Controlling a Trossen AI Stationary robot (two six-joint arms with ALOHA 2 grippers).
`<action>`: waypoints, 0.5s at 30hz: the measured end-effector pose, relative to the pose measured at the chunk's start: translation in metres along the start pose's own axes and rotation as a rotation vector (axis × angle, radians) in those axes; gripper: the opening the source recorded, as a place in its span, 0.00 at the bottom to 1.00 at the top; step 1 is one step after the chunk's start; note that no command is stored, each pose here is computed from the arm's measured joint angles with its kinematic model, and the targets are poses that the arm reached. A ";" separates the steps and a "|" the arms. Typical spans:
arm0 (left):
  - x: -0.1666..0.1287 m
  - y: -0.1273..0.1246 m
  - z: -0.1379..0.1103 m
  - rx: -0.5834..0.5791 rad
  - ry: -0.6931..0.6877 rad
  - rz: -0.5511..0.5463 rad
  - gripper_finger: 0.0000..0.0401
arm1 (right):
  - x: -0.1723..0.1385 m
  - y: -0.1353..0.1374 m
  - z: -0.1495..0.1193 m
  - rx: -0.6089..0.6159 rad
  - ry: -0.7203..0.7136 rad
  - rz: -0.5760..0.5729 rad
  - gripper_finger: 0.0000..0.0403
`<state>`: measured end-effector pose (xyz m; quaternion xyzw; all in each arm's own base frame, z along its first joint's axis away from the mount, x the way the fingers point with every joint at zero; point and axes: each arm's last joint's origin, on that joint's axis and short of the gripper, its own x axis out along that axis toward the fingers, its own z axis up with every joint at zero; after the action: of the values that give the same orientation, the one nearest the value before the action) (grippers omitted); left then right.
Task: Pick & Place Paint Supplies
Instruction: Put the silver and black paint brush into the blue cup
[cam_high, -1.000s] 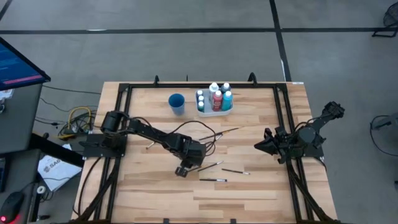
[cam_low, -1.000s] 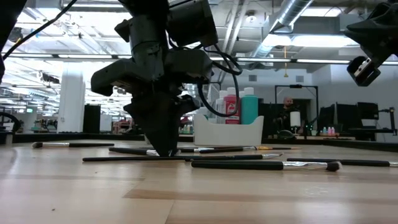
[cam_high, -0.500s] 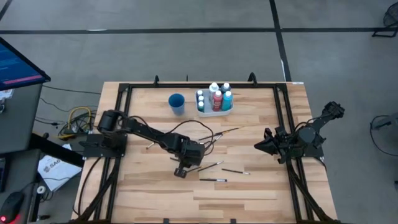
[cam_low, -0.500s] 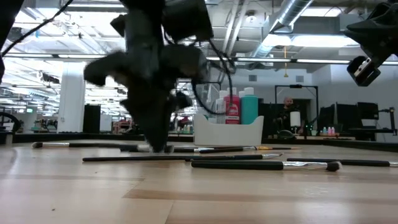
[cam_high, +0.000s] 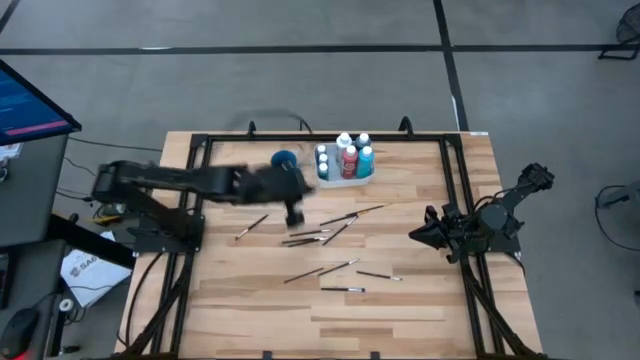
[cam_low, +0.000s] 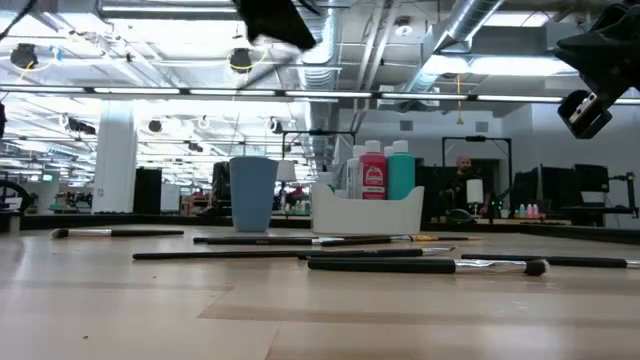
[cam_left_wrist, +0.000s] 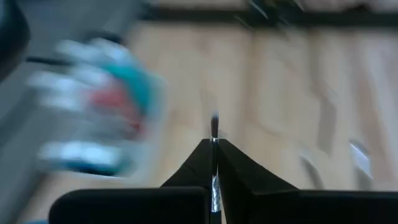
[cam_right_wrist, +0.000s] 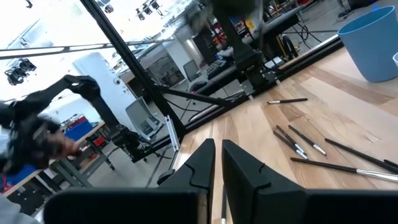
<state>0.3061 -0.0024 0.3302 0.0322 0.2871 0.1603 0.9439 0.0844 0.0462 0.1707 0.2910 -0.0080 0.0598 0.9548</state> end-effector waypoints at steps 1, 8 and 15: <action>-0.011 0.011 0.007 -0.023 -0.058 0.060 0.00 | 0.000 0.000 0.000 0.000 0.000 0.000 0.06; -0.049 0.073 -0.009 -0.217 -0.459 0.270 0.00 | 0.000 0.000 0.000 -0.001 0.002 -0.001 0.06; -0.039 0.093 -0.080 -0.373 -0.722 0.360 0.00 | 0.000 0.000 0.000 0.000 0.000 0.000 0.06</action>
<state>0.2048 0.0711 0.2982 -0.0351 -0.1048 0.3496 0.9304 0.0843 0.0462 0.1708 0.2912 -0.0080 0.0598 0.9548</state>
